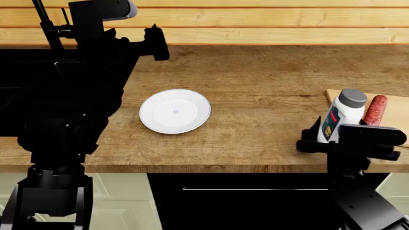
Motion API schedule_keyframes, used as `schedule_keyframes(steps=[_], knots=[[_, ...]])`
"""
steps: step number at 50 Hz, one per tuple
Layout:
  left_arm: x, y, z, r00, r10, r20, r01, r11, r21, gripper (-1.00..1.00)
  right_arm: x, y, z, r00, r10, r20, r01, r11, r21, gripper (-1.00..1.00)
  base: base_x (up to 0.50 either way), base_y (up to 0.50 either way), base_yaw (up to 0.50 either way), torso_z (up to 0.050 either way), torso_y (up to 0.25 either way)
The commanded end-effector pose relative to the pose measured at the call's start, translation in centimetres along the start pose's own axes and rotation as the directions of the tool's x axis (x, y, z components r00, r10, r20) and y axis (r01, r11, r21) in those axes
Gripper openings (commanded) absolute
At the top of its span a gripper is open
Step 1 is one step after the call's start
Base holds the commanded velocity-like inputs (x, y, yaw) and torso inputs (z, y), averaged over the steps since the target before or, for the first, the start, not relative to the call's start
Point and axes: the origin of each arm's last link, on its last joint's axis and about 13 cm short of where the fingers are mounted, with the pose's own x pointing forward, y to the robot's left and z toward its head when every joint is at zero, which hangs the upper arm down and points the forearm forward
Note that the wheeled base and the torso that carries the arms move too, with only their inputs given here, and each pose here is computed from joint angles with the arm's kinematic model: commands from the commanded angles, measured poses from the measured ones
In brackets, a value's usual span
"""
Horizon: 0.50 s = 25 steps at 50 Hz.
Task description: Pick the salami from the plate and place it on the cutting board. Then pick the condiment bottle from the cabinet and place it next to the cutting board.
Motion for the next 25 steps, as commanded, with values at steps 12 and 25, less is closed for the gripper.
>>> schedule_keyframes(steps=[12, 25], knots=[[-0.4, 0.0, 0.5, 1.0, -0.004, 0.015, 0.004, 1.0, -0.002, 1.0, -1.6, -1.2, 1.9, 0.998, 0.0, 0.055, -0.002, 0.999, 0.037, 1.0, 0.0, 0.0, 0.0, 0.0, 0.0], [-2.8, 0.2, 1.3, 0.998, -0.013, 0.054, 0.014, 1.0, -0.018, 1.0, -3.5, -2.1, 3.3, 0.995, 0.01, 0.102, -0.018, 0.997, 0.076, 1.0, 0.0, 0.0, 0.0, 0.0, 0.0]])
